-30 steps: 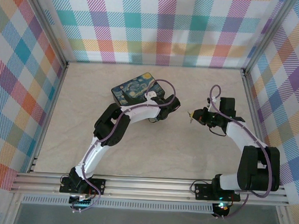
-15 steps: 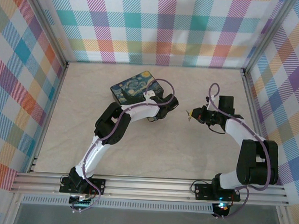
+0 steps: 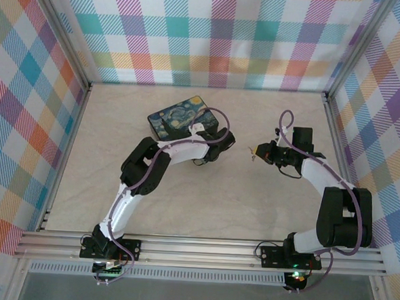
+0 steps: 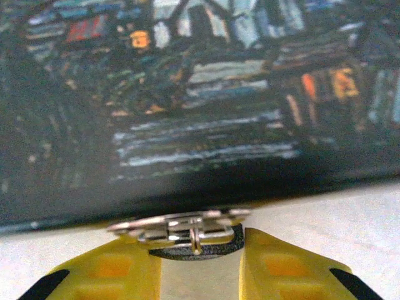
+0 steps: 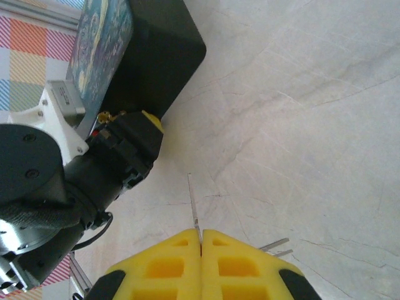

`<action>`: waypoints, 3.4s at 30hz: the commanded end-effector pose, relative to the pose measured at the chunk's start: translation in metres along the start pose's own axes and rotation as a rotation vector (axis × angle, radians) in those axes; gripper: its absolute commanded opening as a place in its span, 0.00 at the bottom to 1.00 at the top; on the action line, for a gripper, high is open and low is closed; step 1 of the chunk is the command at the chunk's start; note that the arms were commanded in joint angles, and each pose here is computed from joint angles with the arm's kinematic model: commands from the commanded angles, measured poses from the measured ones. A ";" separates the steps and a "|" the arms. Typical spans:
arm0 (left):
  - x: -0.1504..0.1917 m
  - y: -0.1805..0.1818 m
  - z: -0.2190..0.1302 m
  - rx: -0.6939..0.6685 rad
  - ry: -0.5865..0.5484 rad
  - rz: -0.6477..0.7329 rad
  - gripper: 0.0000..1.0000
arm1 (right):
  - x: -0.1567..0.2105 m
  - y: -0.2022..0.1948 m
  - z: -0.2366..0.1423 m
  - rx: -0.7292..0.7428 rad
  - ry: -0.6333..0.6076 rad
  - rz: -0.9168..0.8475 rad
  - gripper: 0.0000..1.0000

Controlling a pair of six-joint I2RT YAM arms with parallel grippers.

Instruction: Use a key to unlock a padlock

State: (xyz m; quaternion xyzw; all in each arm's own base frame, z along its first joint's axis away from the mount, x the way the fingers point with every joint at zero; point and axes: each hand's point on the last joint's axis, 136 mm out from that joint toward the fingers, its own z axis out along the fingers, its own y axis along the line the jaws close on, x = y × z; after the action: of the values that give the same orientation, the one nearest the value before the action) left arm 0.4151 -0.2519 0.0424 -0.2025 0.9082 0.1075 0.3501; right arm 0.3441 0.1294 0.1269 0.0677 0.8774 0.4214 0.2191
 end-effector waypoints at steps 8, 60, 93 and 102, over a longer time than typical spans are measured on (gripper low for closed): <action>-0.009 0.012 -0.043 0.117 0.113 -0.004 0.09 | 0.004 0.020 -0.005 -0.048 0.010 -0.047 0.00; -0.040 0.019 -0.190 0.580 0.899 -0.071 0.04 | 0.079 0.151 0.047 -0.442 0.169 -0.252 0.00; -0.002 0.030 -0.184 0.445 0.728 0.017 0.58 | 0.047 0.062 0.028 -0.189 0.118 -0.075 0.00; 0.071 -0.011 -0.192 0.366 0.526 0.002 0.72 | 0.031 0.016 -0.003 -0.077 0.055 0.001 0.00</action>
State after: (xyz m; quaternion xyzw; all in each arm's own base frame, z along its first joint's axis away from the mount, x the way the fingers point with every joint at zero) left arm 0.2500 -0.3337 0.1415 -0.1177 0.9821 -0.1339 0.0604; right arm 0.3213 0.1586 0.1290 0.0506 0.8610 0.4675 0.1936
